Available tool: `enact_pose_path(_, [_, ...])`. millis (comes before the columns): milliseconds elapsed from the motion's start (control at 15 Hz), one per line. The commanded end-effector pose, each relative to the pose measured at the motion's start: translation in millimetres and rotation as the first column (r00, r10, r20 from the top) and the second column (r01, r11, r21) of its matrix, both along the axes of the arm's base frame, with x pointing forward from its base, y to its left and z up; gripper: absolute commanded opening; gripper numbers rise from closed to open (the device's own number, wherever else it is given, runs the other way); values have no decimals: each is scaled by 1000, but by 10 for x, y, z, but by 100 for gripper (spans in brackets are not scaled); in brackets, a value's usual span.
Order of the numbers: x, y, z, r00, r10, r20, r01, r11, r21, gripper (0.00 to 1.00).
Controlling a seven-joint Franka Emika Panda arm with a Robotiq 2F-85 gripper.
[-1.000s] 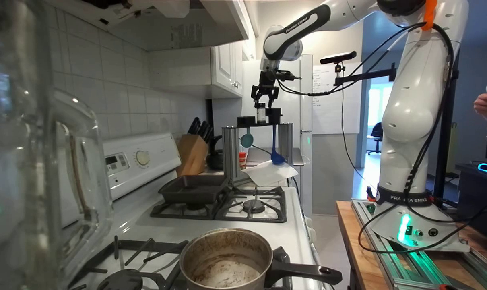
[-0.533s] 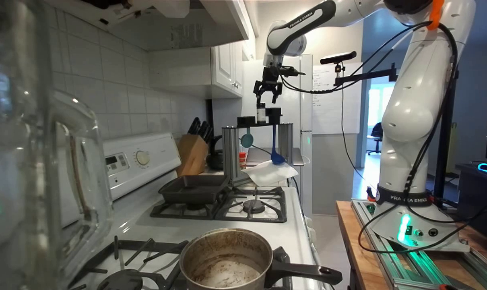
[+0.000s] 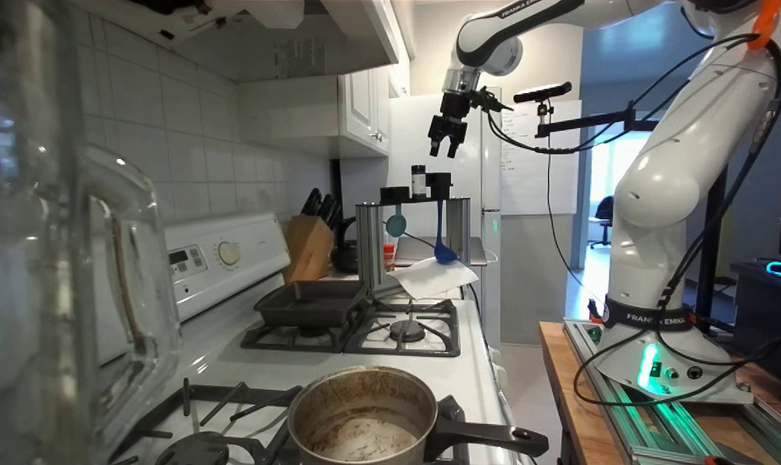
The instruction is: Put the black and white container on top of the shelf on the right.
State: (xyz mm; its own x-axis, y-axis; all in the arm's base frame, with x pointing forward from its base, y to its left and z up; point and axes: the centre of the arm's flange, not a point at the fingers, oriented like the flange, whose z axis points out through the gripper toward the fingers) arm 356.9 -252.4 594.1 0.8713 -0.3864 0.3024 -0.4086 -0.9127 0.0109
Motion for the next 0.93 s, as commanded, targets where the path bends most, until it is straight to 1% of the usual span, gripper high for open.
enact_pose_path(0, [-543, 575, -192, 986, 165, 10, -165, 986, 14, 100])
enact_pose_path(133, [-662, 909, -449, 979, 206, 14, -206, 978, 22, 100])
enact_pose_path(400, [-792, 1470, -965, 963, 266, -31, -265, 963, 40, 100])
enact_pose_path(533, [-802, 1701, -1289, 957, 286, -50, -284, 958, 41, 100])
enact_pose_path(667, [-832, 1917, -1508, 953, 295, -68, -294, 956, 18, 100])
enact_pose_path(733, [-666, 1648, -1233, 950, 297, -97, -296, 955, 26, 100])
enact_pose_path(867, [-611, 1769, -1178, 948, 306, -93, -306, 952, 9, 100])
